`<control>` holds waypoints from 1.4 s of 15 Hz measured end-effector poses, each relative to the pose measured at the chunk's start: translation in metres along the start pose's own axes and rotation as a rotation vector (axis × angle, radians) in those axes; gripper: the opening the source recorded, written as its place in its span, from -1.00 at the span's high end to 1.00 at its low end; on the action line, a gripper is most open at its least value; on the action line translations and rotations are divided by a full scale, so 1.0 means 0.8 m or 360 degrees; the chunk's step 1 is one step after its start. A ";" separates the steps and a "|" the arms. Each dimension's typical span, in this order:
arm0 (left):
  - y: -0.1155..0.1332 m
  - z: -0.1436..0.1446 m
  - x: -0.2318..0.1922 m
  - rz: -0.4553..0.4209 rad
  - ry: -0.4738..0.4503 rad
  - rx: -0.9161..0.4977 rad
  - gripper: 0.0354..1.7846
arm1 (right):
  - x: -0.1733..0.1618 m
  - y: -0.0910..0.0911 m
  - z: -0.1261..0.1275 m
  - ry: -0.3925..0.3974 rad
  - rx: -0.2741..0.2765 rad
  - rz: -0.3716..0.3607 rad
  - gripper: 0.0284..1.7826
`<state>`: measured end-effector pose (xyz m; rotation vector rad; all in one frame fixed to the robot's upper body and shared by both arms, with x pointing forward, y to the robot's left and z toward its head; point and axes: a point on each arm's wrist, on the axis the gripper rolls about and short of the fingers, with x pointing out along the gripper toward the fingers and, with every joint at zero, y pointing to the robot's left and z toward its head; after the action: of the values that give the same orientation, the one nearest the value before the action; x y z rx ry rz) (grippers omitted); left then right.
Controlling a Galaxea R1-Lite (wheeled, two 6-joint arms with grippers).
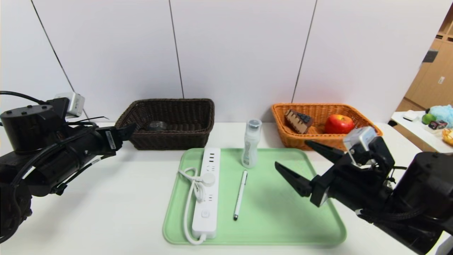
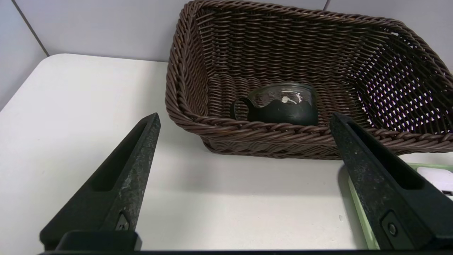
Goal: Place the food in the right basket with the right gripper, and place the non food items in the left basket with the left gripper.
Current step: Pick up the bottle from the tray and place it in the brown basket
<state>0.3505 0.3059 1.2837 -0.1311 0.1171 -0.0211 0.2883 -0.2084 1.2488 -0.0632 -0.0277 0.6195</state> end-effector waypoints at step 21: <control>0.001 0.001 -0.002 0.0012 -0.0008 0.0002 -0.89 | 0.213 -0.009 -0.102 -0.0113 0.0012 -0.0059 -0.39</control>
<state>0.3489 0.3068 1.2847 -0.1295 0.1124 -0.0134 0.4351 -0.1192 1.1692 -0.0333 -0.0948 0.5849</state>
